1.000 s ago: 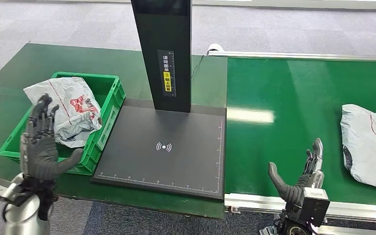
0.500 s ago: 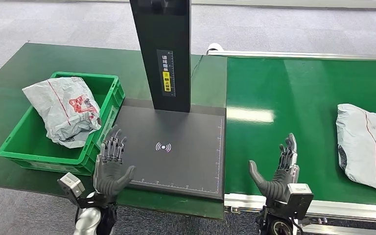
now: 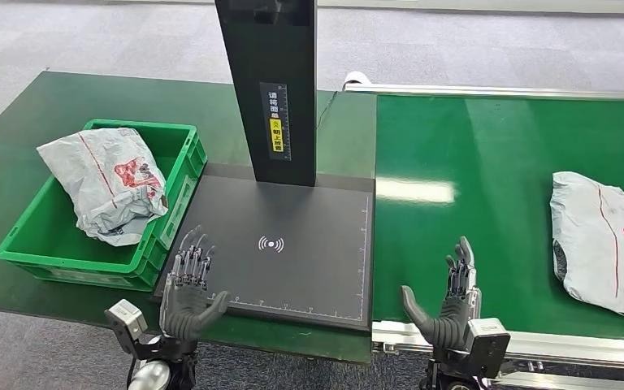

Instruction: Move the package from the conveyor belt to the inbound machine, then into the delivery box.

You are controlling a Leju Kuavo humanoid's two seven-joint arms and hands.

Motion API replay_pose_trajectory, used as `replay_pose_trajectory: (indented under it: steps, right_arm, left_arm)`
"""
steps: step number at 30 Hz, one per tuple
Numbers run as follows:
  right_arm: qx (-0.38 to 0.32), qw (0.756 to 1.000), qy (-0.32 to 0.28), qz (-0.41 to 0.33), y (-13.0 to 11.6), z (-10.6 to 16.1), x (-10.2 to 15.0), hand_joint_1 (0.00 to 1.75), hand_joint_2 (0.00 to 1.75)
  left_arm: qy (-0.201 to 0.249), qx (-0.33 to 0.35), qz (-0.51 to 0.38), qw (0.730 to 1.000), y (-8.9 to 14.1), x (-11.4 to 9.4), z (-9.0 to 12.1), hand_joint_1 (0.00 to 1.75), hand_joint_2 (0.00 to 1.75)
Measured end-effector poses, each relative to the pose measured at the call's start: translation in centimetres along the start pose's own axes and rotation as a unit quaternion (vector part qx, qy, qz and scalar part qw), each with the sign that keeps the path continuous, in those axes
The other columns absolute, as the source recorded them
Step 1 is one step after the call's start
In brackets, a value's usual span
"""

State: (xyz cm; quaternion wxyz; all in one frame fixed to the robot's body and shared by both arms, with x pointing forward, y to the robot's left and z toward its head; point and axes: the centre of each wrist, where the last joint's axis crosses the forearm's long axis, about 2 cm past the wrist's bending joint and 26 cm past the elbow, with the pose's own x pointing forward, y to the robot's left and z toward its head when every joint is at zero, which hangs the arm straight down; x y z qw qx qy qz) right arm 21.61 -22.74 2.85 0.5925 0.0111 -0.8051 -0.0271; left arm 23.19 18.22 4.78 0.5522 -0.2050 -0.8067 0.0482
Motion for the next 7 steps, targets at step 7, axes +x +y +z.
replay_pose_trajectory:
  steps: [7]
  right_arm:
    - [0.011,1.0,0.003,-0.001,0.34,0.15,-0.12,0.0,1.75]
  left_arm:
    - [0.005,0.001,0.005,1.0,-0.27,-0.15,0.49,0.0,1.75]
